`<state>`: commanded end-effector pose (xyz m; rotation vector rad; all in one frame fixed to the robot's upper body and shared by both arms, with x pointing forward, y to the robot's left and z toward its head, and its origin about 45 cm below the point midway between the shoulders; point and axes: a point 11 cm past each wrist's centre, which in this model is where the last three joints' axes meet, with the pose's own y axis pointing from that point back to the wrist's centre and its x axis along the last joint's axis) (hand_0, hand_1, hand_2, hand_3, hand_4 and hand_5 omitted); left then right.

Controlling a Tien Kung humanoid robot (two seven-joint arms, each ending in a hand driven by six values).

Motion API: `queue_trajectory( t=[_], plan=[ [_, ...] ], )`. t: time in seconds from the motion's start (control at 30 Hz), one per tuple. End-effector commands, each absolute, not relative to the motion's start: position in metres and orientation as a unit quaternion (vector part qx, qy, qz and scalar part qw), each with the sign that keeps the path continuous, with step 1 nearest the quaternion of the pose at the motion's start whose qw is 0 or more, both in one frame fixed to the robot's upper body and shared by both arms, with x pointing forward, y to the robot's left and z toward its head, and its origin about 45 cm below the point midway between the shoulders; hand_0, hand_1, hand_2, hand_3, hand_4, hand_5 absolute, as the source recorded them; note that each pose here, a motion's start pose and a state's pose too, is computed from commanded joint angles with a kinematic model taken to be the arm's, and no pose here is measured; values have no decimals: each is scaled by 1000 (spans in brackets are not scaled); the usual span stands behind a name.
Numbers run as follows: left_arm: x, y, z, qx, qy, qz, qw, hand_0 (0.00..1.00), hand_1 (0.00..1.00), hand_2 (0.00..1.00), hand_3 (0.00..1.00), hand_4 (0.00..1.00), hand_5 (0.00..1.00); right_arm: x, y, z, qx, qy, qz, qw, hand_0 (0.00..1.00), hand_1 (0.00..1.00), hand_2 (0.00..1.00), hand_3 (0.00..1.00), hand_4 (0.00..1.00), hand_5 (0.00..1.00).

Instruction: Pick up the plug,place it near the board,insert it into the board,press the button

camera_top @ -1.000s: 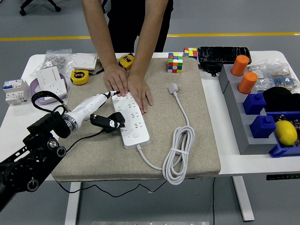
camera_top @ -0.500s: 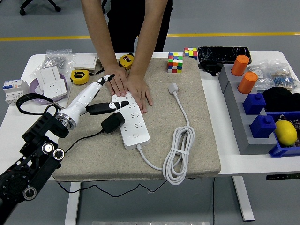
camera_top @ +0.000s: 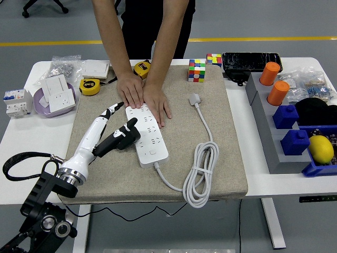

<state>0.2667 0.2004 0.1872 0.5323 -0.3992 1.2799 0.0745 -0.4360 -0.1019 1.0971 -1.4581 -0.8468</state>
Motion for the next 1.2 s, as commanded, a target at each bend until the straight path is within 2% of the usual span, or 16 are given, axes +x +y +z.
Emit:
queue_trajectory(
  t=[0.4,1.2],
  plan=[
    [268,196,161,289,-197,549,759,998,998,978,936,998,998,71,-435,-103,458,-613,-360,534,879,731,720,730,998,689],
    [276,190,144,308,-194,527,768,998,998,973,928,998,998,71,-437,-102,456,-614,-359,535,879,731,720,730,998,687]
  ],
)
